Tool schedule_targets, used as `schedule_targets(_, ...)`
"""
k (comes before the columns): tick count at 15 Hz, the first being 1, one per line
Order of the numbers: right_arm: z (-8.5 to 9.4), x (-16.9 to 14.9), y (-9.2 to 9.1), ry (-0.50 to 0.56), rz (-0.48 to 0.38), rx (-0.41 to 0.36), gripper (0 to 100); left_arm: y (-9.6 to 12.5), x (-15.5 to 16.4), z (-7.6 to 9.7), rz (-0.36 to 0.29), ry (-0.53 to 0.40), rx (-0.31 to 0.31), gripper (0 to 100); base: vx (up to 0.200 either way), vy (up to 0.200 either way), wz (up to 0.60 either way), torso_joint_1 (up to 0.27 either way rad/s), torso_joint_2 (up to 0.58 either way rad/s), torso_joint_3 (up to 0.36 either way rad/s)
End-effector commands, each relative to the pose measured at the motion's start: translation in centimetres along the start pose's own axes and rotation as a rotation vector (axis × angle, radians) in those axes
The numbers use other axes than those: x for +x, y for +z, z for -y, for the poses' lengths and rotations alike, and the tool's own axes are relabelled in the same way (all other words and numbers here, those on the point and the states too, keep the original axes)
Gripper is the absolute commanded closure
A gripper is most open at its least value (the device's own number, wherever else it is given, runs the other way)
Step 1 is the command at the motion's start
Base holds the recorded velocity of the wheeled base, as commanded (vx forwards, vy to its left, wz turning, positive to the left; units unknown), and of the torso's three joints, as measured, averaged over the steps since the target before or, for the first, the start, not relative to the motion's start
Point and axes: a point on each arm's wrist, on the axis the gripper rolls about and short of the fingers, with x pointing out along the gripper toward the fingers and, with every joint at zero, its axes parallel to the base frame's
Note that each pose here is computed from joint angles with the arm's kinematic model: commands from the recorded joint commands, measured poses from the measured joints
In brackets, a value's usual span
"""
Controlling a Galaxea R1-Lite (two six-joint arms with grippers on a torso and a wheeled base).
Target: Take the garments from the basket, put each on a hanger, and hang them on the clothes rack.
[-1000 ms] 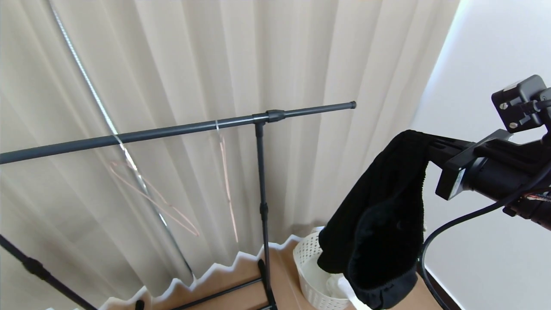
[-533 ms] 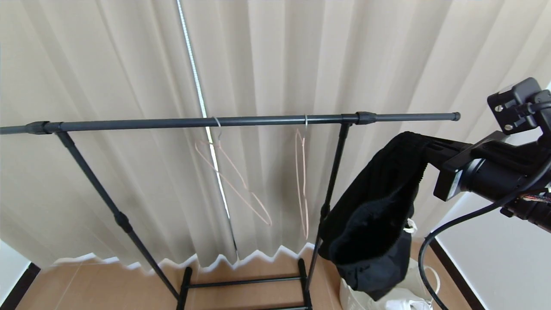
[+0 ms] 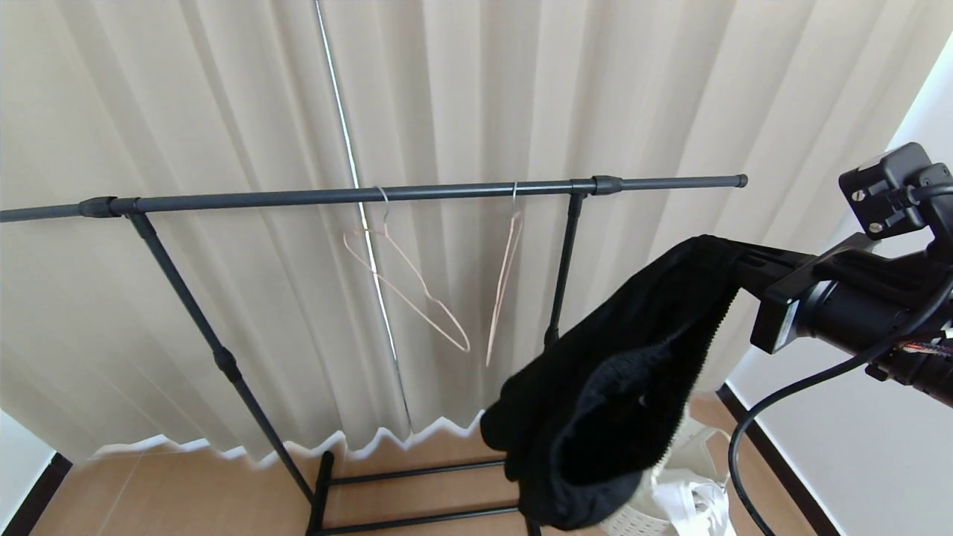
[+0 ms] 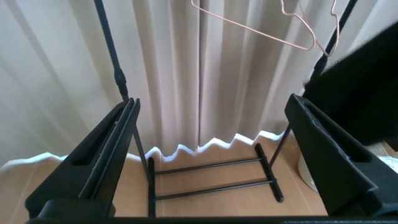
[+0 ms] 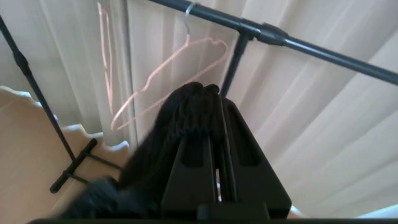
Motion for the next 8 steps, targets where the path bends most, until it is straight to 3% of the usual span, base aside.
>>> schedule_targets(1, -0.03, 0.02, 0.03, 0.002, 0.002, 0.000, 100, 0.01, 0.01, 0.00, 0.000, -0.001, 0.000, 0, 0.000, 0.000, 0.00, 0.000, 0.00, 0.000)
schedule_targets(4, -0.03, 0.02, 0.03, 0.002, 0.002, -0.002, 100, 0.01, 0.01, 0.00, 0.000, 0.000, 0.000, 0, -0.200, 0.000, 0.00, 0.012, 0.01, 0.001)
schedule_targets(8, -0.04, 0.05, -0.04, 0.003, -0.001, -0.019, 100, 0.01, 0.01, 0.00, 0.000, 0.000, 0.000, 0, 0.000, 0.000, 0.00, 0.000, 0.00, 0.000)
